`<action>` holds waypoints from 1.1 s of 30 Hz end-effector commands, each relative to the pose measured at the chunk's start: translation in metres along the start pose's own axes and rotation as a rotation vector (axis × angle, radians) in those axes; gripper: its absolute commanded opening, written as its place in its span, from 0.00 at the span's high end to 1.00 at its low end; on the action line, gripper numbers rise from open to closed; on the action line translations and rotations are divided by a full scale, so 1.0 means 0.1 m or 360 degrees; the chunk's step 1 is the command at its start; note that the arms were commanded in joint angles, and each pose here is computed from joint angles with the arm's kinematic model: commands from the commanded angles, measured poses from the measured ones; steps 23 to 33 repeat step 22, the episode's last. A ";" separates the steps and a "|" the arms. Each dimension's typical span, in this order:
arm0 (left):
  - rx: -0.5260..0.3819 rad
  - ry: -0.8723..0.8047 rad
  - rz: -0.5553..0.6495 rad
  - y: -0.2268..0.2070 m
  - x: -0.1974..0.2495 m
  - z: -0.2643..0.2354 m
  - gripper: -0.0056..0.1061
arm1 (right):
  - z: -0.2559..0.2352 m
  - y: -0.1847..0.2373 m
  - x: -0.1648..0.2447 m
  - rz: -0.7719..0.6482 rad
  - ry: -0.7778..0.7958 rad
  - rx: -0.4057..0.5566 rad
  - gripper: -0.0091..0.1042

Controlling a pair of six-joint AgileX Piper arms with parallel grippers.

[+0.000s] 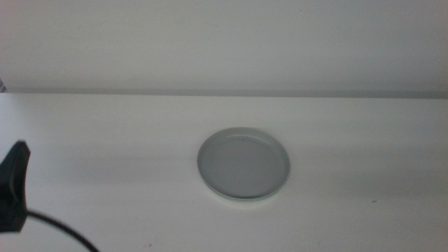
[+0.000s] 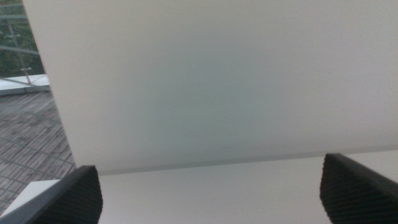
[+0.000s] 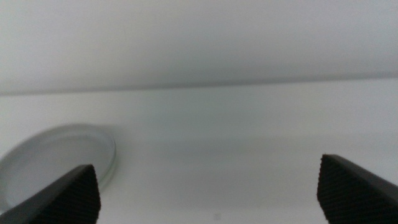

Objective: Stack the three bowls on top of each other.

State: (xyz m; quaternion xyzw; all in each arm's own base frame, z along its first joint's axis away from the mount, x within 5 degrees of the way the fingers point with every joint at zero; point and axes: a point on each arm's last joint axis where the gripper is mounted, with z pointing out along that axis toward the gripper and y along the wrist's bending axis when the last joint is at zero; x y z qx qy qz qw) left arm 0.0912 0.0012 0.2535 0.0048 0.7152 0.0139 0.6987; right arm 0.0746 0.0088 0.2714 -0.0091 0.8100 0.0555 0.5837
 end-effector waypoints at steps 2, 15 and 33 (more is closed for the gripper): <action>-0.0034 -0.0079 0.0003 0.01 0.11 -0.11 0.11 | -0.02 -0.04 0.39 -0.0024 -0.0060 0.0025 0.10; -0.0010 -0.0099 0.0002 -0.01 0.56 -0.35 0.11 | 0.10 -0.14 1.00 -0.0257 -0.0118 0.0133 0.10; -0.0023 -0.0155 0.0008 -0.01 0.53 -0.35 0.11 | 0.09 -0.14 1.00 -0.0257 -0.0114 0.0133 0.10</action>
